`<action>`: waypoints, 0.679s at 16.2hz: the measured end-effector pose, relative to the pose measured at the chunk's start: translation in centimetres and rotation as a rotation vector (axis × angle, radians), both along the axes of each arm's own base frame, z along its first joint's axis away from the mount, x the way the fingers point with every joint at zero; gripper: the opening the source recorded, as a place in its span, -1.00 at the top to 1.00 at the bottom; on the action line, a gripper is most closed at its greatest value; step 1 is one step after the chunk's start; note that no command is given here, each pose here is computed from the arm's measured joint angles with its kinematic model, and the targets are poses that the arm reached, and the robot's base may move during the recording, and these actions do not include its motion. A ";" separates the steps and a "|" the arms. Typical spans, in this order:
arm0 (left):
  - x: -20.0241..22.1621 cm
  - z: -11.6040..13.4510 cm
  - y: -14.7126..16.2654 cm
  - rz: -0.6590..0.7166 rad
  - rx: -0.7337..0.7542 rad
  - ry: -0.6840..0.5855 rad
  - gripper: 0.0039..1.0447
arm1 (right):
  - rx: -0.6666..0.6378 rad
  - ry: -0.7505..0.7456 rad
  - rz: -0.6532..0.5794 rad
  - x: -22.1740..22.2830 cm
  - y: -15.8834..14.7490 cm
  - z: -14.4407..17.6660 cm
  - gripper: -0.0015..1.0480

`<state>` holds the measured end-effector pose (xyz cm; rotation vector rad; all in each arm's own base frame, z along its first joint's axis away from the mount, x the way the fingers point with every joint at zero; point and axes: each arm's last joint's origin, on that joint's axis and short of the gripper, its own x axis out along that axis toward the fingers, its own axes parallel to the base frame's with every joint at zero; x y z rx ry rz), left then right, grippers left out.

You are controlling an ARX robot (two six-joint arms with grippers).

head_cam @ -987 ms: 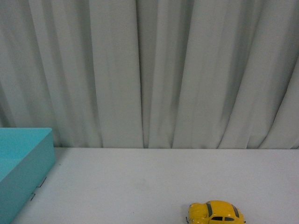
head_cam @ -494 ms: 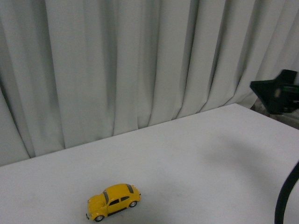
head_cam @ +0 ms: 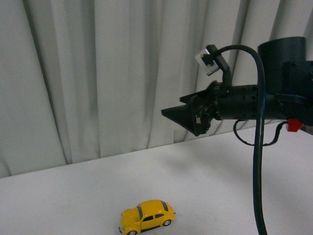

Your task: Wind up and store yellow beetle toy

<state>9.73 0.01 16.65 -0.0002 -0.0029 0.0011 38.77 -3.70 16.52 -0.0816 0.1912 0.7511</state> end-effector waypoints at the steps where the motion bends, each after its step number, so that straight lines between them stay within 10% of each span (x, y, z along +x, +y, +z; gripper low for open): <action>1: 0.0 0.0 0.0 0.000 0.000 0.000 -0.88 | -0.035 0.010 0.135 0.5 1.2 0.4 -0.87; 11: 0.0 0.0 0.0 0.000 0.000 0.000 -0.88 | -0.524 0.121 0.744 1.4 5.2 -6.5 -0.87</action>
